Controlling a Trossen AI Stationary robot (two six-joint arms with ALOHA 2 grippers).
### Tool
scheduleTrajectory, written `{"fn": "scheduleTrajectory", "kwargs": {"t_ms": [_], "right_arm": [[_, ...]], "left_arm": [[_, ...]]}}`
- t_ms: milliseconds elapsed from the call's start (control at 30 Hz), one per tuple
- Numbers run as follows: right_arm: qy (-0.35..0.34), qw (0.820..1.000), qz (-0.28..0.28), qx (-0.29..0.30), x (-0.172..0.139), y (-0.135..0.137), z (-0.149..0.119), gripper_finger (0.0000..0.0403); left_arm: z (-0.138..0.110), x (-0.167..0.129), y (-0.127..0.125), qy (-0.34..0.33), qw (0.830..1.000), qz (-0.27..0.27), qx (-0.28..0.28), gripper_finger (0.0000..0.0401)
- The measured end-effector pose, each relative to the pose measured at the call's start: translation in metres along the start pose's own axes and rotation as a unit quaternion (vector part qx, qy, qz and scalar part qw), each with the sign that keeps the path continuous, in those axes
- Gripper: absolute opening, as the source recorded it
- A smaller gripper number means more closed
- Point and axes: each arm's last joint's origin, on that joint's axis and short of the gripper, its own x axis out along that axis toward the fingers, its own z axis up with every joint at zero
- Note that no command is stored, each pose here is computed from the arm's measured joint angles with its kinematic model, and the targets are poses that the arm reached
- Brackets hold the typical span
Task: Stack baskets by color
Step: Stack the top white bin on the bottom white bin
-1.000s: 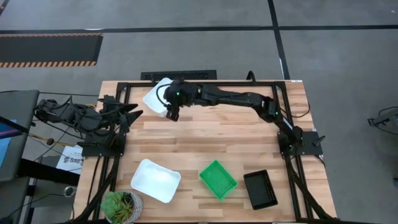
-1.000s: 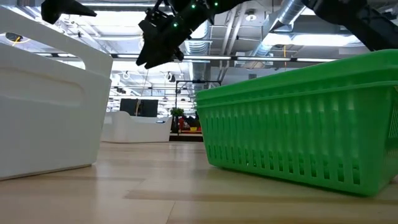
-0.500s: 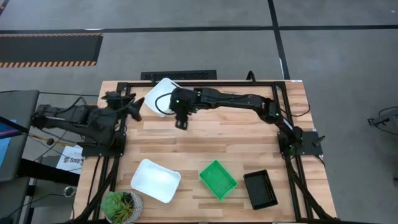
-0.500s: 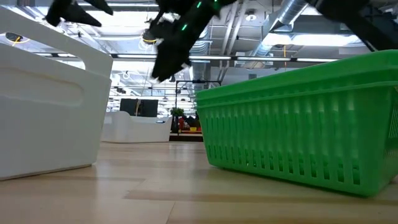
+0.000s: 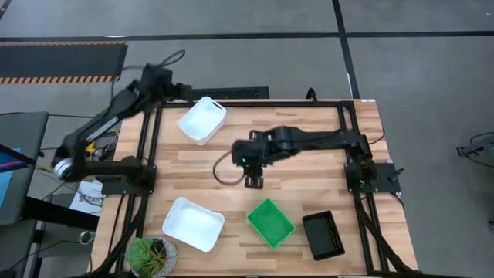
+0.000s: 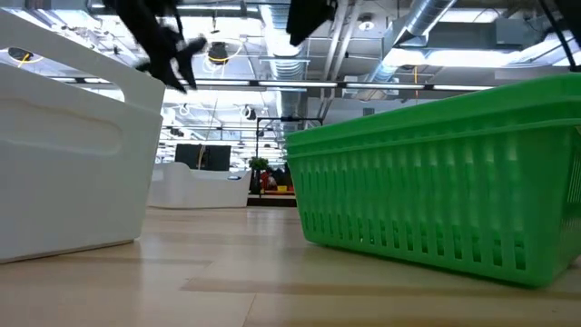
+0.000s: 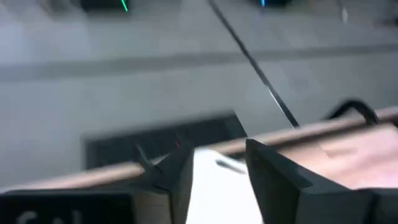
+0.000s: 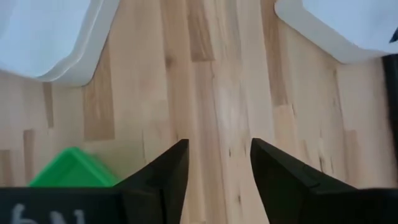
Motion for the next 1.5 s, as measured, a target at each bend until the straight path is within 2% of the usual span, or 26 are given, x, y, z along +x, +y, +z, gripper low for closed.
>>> {"fn": "scheduleTrajectory", "kwargs": {"t_ms": [100,267,400,533,633,867,1033,1300,1500], "right_arm": [[-0.004,1.000,-0.018,-0.017,-0.010,0.021,-0.006,0.0191],[-0.007,0.999,-0.035,-0.037,-0.019,0.050,-0.014,0.0183],[0.000,0.998,-0.031,-0.047,-0.022,0.066,-0.020,0.0175],[-0.007,0.998,-0.040,-0.051,-0.025,0.077,-0.023,0.0167],[-0.011,0.997,-0.044,-0.055,-0.027,0.085,-0.026,0.0161],[-0.004,0.998,-0.035,-0.061,-0.032,0.104,-0.035,0.0148],[-0.001,0.997,-0.029,-0.065,-0.036,0.118,-0.042,0.0139],[-0.006,0.998,-0.021,-0.051,-0.040,0.134,-0.049,0.0126],[-0.012,0.998,-0.024,-0.057,-0.044,0.144,-0.054,0.0122]], "left_arm": [[0.007,0.050,0.019,0.091,0.995,-0.031,-0.042,0.0101],[-0.001,0.118,0.025,0.183,0.982,-0.007,-0.055,0.0050],[-0.005,0.149,0.013,0.222,0.974,0.046,-0.028,0.0009],[-0.003,0.167,0.005,0.235,0.963,0.131,0.000,0.0004],[-0.005,0.182,0.006,0.254,0.954,0.160,-0.003,0.0001],[-0.021,0.204,0.000,0.281,0.942,0.184,-0.006,0.0000],[-0.024,0.202,0.003,0.303,0.932,0.198,0.001,0.0000],[-0.026,0.202,0.003,0.311,0.929,0.203,0.001,0.0000],[-0.026,0.197,-0.001,0.353,0.920,0.168,0.012,0.0000]]}}
